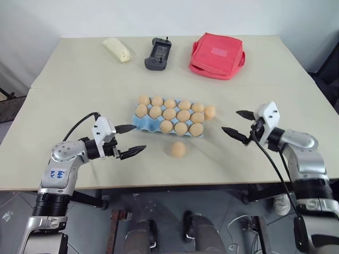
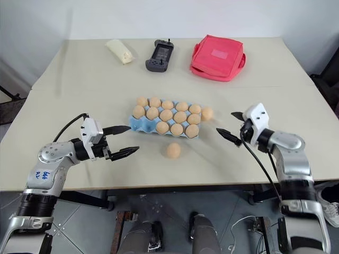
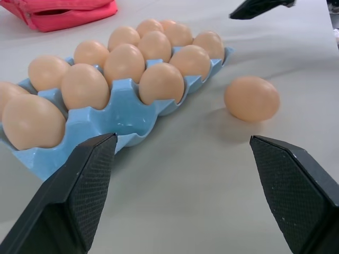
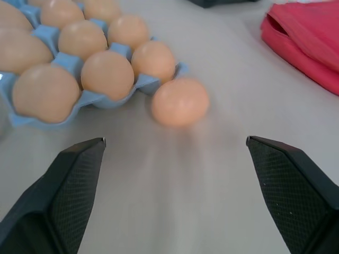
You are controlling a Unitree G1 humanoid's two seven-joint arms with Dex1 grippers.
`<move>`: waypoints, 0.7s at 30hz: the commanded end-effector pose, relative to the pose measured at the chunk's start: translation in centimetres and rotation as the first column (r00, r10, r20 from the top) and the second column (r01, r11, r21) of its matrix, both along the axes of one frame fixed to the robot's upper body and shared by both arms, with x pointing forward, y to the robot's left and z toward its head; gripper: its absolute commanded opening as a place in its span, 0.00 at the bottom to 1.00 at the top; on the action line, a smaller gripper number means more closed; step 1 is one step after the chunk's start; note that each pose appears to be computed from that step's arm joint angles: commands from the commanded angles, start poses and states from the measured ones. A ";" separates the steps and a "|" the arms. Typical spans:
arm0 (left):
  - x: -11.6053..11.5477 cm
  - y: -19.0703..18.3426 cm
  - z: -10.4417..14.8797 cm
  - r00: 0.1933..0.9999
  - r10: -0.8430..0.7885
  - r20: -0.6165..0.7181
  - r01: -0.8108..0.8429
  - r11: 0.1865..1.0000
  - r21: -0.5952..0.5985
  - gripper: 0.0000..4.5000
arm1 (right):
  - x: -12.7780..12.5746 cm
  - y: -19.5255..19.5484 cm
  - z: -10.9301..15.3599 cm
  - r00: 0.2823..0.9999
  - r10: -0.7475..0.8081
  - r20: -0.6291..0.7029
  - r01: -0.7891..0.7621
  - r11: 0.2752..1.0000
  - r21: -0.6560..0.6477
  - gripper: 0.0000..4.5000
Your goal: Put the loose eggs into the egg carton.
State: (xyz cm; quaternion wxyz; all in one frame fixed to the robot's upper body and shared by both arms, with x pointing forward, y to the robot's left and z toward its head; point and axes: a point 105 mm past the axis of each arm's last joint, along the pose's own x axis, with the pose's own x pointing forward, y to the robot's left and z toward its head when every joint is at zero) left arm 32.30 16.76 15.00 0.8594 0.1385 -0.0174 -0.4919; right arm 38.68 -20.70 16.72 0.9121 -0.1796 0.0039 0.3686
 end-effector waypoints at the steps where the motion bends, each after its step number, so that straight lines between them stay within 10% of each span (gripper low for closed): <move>1: -0.4 0.1 0.6 0.999 0.013 0.037 -0.013 1.000 -0.012 0.95 | 1.5 0.9 0.3 0.999 0.052 -0.014 -0.053 0.993 -0.104 0.99; 21: -0.9 0.2 0.5 0.997 0.062 0.050 -0.060 0.997 -0.045 0.95 | 5.2 5.8 0.3 0.980 0.132 -0.148 -0.181 0.899 -0.398 0.99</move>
